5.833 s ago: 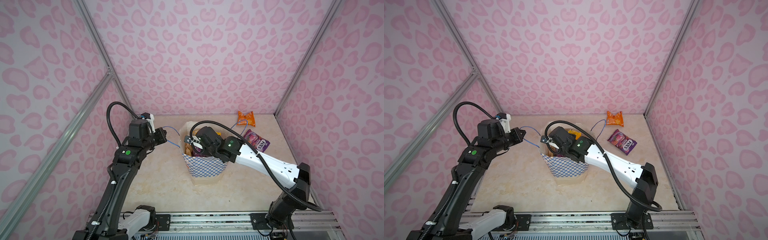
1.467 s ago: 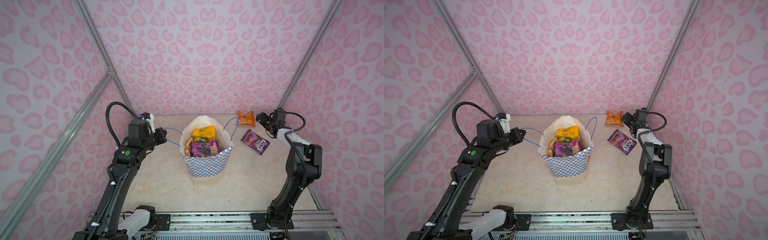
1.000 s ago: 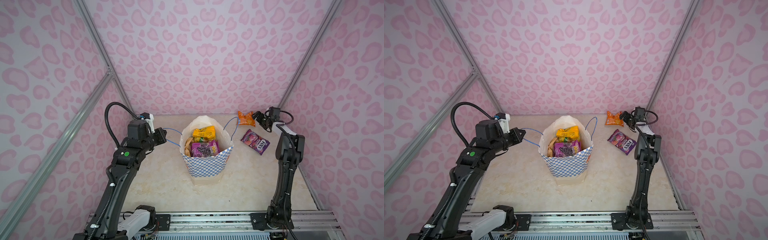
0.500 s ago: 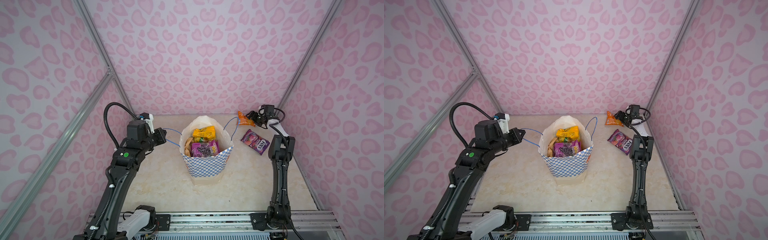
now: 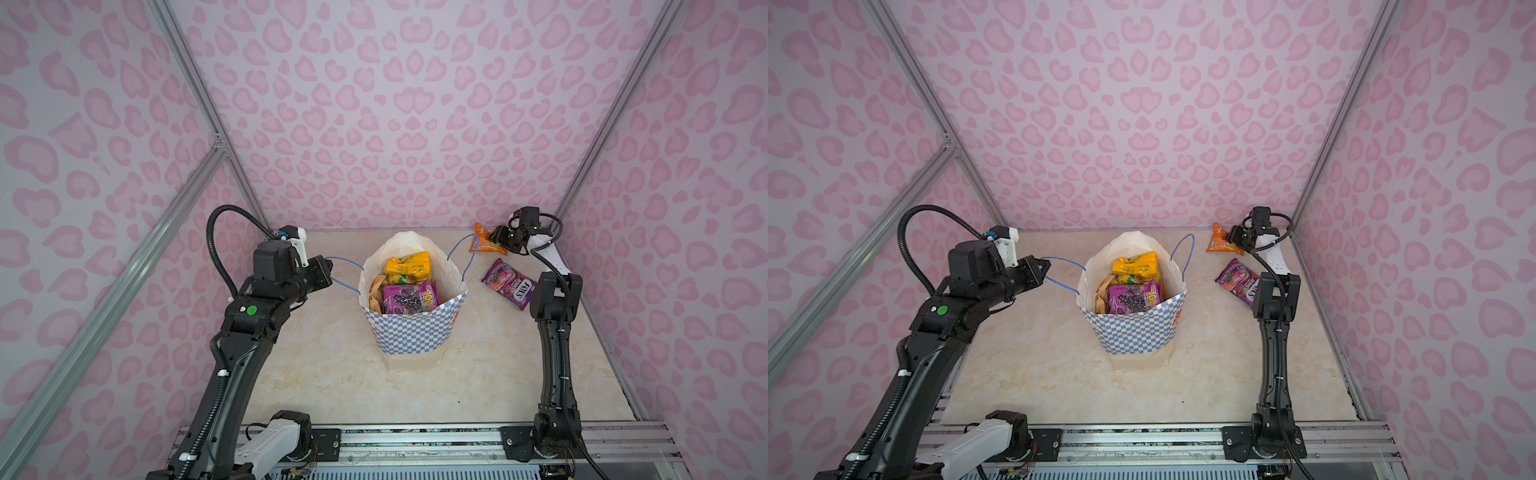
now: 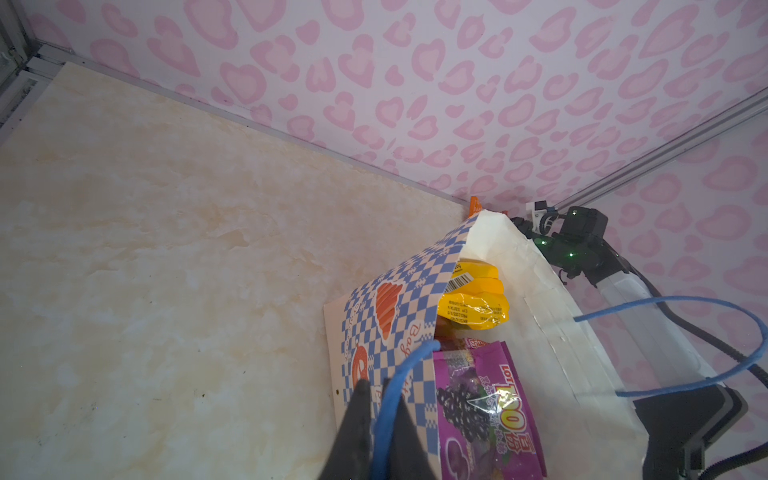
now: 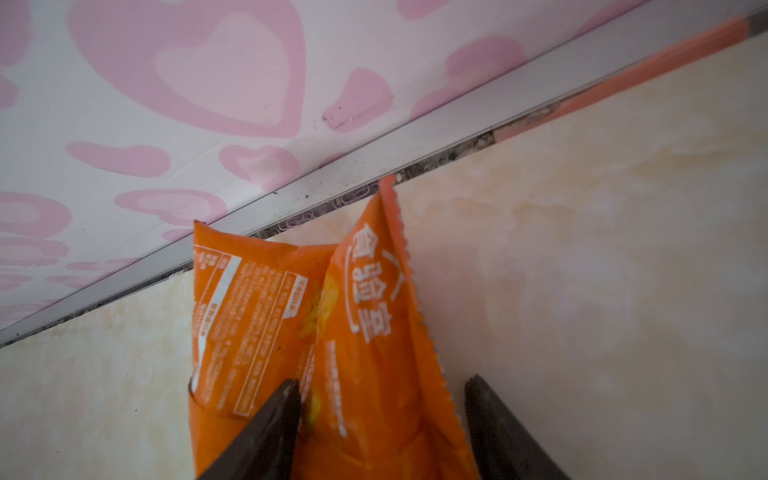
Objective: Place the snacks into the paper bag
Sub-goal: 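Grasp the orange pack with the right gripper and lift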
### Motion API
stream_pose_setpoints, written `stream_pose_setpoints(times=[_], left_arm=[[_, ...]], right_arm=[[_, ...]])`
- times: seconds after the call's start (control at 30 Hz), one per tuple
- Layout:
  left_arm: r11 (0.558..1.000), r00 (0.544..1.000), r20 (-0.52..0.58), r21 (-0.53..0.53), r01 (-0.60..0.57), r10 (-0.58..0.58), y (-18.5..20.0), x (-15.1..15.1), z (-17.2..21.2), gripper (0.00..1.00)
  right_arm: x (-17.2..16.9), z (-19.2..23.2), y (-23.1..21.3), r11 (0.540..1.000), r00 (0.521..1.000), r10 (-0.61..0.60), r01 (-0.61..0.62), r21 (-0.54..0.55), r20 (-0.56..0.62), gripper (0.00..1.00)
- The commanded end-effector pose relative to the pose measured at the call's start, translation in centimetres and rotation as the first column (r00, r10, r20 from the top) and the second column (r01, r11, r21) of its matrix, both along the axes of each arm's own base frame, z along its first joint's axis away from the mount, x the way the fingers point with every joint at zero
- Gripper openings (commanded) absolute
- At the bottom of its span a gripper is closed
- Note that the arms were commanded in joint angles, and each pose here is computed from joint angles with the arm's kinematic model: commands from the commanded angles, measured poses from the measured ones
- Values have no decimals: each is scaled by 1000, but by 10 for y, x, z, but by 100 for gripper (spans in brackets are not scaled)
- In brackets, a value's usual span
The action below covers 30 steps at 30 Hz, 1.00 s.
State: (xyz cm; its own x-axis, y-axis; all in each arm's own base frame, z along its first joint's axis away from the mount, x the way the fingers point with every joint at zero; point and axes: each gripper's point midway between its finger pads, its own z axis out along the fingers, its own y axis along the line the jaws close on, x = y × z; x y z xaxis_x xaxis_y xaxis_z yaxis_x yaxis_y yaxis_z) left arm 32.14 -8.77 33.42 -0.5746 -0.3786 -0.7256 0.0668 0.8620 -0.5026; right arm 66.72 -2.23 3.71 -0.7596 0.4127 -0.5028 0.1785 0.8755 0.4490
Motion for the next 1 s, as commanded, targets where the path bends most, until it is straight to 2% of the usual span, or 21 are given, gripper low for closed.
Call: stream_pose_setpoints(times=[0.0,0.13,0.33,0.63,0.97], left_arm=[[1000,999,42,1,-4,4,1,2,10,11],[1000,999,46,5,-8,8,3,2,11,11],[1000,999,41,5,-5,5,2,3,10,11],[1000,1000,28,1,5,-5,0,5,6,12],[1000,1000,22,-5,20,-20,-3,7,3,12]], right_arm=[[-23,-30,4,1000,992,10,-10,-2,-129,56],[-21,-21,12,998,994,27,-21,52,-110,44],[-18,23,26,990,999,30,-26,135,-27,31],[-32,95,33,977,992,-19,-7,211,122,28],[-74,186,38,969,952,-95,21,247,292,24]])
